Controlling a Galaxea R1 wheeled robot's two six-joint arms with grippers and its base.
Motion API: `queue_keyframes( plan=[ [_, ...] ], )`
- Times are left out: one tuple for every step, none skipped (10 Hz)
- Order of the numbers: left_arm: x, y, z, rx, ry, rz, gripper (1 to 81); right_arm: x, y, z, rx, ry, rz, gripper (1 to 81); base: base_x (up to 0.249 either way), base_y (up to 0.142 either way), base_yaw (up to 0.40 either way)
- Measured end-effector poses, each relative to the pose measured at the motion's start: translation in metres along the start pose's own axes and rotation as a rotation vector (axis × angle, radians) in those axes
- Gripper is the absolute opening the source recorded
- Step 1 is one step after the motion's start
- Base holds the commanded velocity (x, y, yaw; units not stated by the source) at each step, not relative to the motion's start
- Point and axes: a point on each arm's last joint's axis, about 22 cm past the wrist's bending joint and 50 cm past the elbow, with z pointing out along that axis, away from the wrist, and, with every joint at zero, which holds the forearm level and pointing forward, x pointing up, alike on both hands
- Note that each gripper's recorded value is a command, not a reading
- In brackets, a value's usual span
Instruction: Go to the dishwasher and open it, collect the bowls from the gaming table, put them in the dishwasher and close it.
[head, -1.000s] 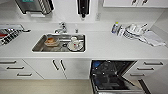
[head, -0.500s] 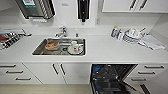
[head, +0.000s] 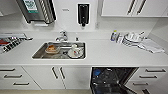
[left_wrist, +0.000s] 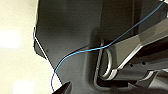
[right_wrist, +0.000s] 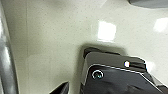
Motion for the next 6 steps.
queue_keyframes(
  plan=[
    [0.008,-0.001,0.005,-0.001,0.009,0.003,81.1,0.007,-0.01,0.004,0.022,0.007,0.062,81.1,0.0,0.0,0.0],
    [0.015,-0.003,0.01,-0.001,0.016,0.006,81.1,0.013,-0.02,0.008,0.043,0.008,0.112,81.1,0.0,0.0,0.0],
    [0.023,-0.005,0.016,-0.001,0.024,0.01,81.1,0.021,-0.03,0.011,0.064,0.015,0.149,81.1,0.0,0.0,0.0],
    [0.031,-0.005,0.022,-0.003,0.033,0.014,81.1,0.029,-0.047,0.012,0.096,0.018,0.184,81.1,0.0,0.0,0.0],
    [0.04,-0.006,0.027,-0.005,0.045,0.018,81.1,0.036,-0.069,0.009,0.136,0.021,0.204,81.1,0.0,0.0,0.0],
    [0.042,-0.006,0.028,-0.005,0.045,0.019,81.1,0.04,-0.094,0.003,0.174,0.02,0.22,81.1,0.0,0.0,0.0]
  ],
)
